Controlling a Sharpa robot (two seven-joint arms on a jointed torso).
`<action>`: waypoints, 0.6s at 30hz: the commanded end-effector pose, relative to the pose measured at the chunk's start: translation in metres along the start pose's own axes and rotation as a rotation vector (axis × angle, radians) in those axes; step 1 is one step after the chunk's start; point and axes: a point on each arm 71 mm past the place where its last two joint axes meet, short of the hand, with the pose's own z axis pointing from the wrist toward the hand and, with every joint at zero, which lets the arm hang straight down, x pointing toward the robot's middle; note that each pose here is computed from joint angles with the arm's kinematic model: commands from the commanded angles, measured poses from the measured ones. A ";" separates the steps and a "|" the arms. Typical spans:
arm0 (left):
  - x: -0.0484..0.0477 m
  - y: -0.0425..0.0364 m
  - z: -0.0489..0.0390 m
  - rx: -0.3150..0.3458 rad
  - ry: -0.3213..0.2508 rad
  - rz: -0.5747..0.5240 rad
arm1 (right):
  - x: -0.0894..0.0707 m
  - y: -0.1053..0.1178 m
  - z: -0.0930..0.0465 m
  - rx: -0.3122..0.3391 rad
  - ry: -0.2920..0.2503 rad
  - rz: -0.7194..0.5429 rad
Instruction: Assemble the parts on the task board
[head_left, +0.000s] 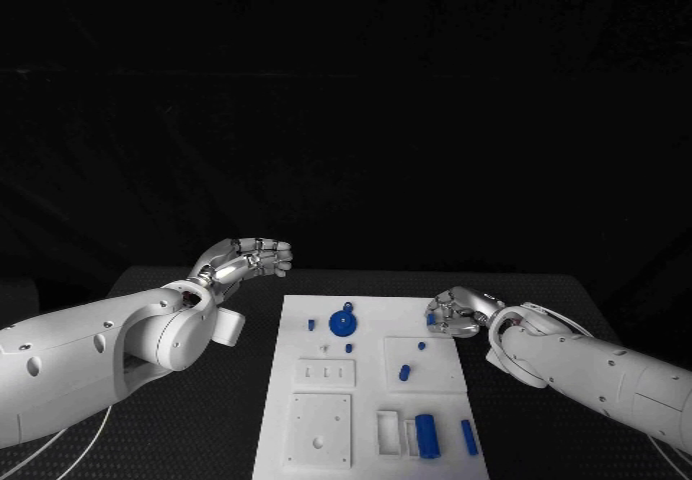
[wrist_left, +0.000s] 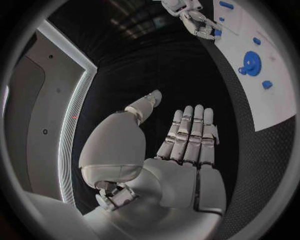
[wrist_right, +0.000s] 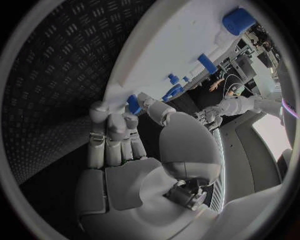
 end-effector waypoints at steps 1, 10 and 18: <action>0.0023 -0.0016 0.0002 0.010 0.016 -0.006 | 0.001 0.001 0.000 -0.004 0.000 0.002; 0.0019 -0.0008 0.0003 0.000 0.010 0.002 | -0.001 0.004 0.000 -0.014 -0.036 -0.004; 0.0043 0.0001 0.0005 -0.012 0.038 0.015 | -0.001 0.010 -0.002 -0.017 -0.049 -0.027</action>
